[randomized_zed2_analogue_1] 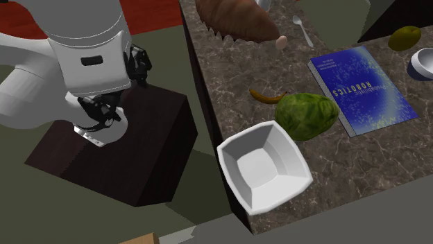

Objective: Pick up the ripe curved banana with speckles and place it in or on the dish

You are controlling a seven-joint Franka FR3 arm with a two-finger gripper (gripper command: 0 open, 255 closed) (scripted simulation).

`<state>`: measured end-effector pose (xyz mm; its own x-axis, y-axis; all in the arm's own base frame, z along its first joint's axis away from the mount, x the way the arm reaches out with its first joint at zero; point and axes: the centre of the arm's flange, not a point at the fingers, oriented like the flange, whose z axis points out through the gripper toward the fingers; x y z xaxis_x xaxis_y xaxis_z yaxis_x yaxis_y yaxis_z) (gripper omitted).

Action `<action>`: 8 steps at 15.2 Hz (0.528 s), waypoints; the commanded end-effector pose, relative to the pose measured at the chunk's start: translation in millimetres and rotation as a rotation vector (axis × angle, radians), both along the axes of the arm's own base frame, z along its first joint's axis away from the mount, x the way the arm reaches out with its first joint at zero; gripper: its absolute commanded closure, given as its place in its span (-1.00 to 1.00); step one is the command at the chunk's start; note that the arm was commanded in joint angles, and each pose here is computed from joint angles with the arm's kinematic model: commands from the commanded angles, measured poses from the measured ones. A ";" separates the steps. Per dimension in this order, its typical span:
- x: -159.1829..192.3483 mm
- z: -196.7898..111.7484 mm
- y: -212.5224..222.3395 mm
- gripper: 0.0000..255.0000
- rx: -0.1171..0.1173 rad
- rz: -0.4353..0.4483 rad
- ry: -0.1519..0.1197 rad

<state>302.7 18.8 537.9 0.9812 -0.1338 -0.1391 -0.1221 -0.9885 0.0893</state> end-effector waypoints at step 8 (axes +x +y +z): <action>58.3 -48.2 51.6 -1.00 -0.011 0.037 -0.018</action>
